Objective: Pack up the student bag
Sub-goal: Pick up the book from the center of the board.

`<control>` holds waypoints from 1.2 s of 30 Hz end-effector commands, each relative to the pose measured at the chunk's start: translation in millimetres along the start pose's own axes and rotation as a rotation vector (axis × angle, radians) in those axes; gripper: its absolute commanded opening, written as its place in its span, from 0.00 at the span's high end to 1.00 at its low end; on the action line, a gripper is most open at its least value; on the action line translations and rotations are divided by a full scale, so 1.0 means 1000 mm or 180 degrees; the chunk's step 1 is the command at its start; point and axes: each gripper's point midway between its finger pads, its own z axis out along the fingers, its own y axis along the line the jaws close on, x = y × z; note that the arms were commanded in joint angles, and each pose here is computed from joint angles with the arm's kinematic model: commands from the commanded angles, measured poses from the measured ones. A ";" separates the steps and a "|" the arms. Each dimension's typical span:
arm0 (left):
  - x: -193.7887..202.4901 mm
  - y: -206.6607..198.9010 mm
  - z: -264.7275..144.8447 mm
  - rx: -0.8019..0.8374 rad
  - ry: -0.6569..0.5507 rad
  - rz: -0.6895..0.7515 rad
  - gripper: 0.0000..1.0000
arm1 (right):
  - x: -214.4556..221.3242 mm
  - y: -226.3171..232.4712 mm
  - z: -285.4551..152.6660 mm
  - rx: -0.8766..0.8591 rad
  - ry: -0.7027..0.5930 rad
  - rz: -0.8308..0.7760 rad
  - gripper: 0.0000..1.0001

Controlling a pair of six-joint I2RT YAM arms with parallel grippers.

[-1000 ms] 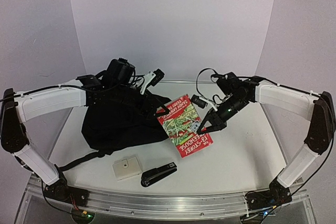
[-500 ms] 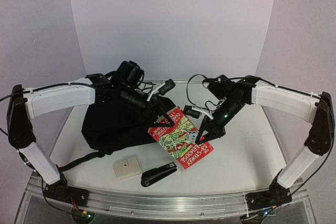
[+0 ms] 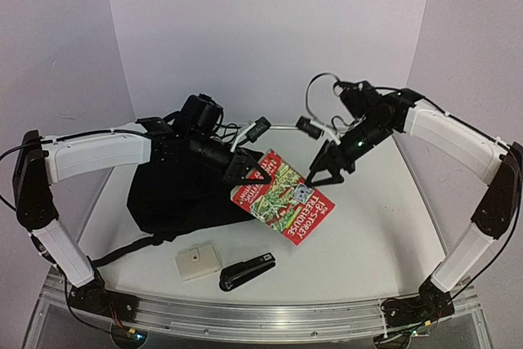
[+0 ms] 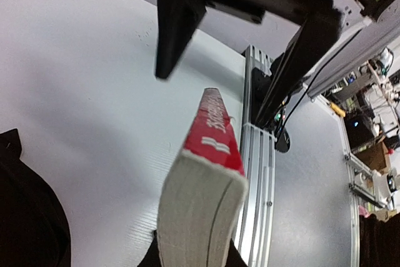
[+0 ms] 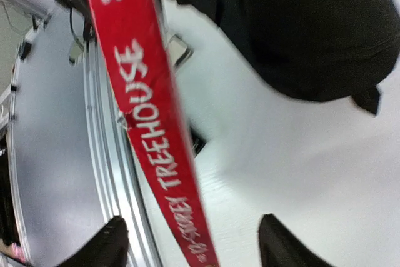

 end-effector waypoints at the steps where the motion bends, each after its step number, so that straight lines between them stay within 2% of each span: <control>1: -0.063 -0.006 -0.049 -0.0003 -0.0805 -0.0004 1.00 | -0.046 -0.032 -0.065 0.0094 -0.0784 0.0319 0.11; 7: -0.099 0.003 -0.104 -0.0129 -0.1518 -0.0195 1.00 | -0.063 -0.046 -0.097 0.0015 -0.1280 0.0690 0.07; 12: -0.122 0.003 -0.159 0.0016 -0.2192 -0.0391 1.00 | -0.079 -0.050 -0.107 0.0000 -0.1653 0.0880 0.04; 14: -0.127 0.000 -0.165 0.0058 -0.2274 -0.0419 1.00 | -0.083 -0.053 -0.104 -0.0142 -0.1864 0.1129 0.02; 17: -0.132 -0.007 -0.170 0.0158 -0.2351 -0.0398 1.00 | -0.098 -0.045 -0.109 -0.0443 -0.2165 0.1120 0.02; 28: -0.138 -0.016 -0.170 0.0553 -0.2436 -0.0463 1.00 | -0.122 0.003 -0.083 -0.0849 -0.1999 0.0746 0.02; 32: -0.138 -0.014 -0.166 0.0683 -0.2452 -0.0524 1.00 | -0.131 0.009 -0.077 -0.0929 -0.1965 0.0709 0.08; 36: -0.135 -0.009 -0.163 0.0763 -0.2495 -0.0613 1.00 | -0.142 0.007 -0.081 -0.0927 -0.2022 0.0729 0.24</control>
